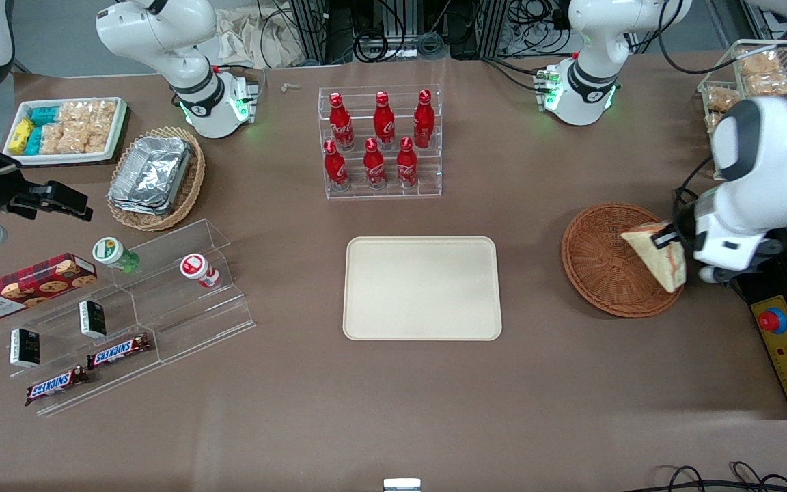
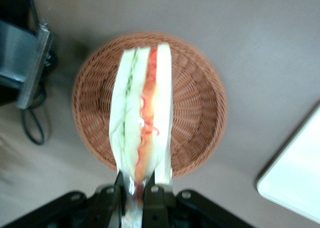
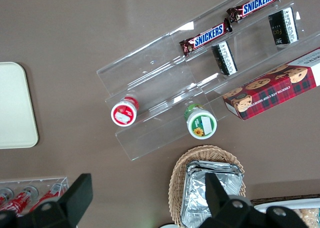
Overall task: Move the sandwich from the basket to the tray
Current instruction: 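Close the left gripper on the wrapped sandwich and lift it, then carry the held sandwich over to the cream tray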
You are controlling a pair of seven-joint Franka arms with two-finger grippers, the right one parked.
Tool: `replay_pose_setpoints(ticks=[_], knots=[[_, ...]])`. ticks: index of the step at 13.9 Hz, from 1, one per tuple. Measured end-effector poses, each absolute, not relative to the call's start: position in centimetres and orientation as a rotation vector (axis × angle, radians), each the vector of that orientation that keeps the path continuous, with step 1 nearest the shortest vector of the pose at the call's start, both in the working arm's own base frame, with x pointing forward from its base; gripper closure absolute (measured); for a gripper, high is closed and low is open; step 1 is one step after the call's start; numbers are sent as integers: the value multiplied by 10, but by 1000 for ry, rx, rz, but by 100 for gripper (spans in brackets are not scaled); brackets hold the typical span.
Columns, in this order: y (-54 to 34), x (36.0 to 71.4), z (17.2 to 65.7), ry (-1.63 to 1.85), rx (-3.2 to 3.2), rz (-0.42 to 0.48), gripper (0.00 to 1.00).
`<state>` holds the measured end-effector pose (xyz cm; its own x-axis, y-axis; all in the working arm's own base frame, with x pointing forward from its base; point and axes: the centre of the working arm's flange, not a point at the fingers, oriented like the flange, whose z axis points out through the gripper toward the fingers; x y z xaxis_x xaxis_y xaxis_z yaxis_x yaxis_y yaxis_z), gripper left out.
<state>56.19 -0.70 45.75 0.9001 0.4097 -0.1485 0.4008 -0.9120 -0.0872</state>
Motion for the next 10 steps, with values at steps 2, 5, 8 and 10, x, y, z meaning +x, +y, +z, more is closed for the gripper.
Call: replay_pose_setpoints(ticks=[2, 5, 8, 10], knots=[[-8, 570, 510, -525, -3041, 240, 85], [-7, 577, 566, -367, -3082, 195, 85], [-15, 586, 581, -289, -3097, 189, 85], [-42, 592, 571, -218, -3103, 215, 85]])
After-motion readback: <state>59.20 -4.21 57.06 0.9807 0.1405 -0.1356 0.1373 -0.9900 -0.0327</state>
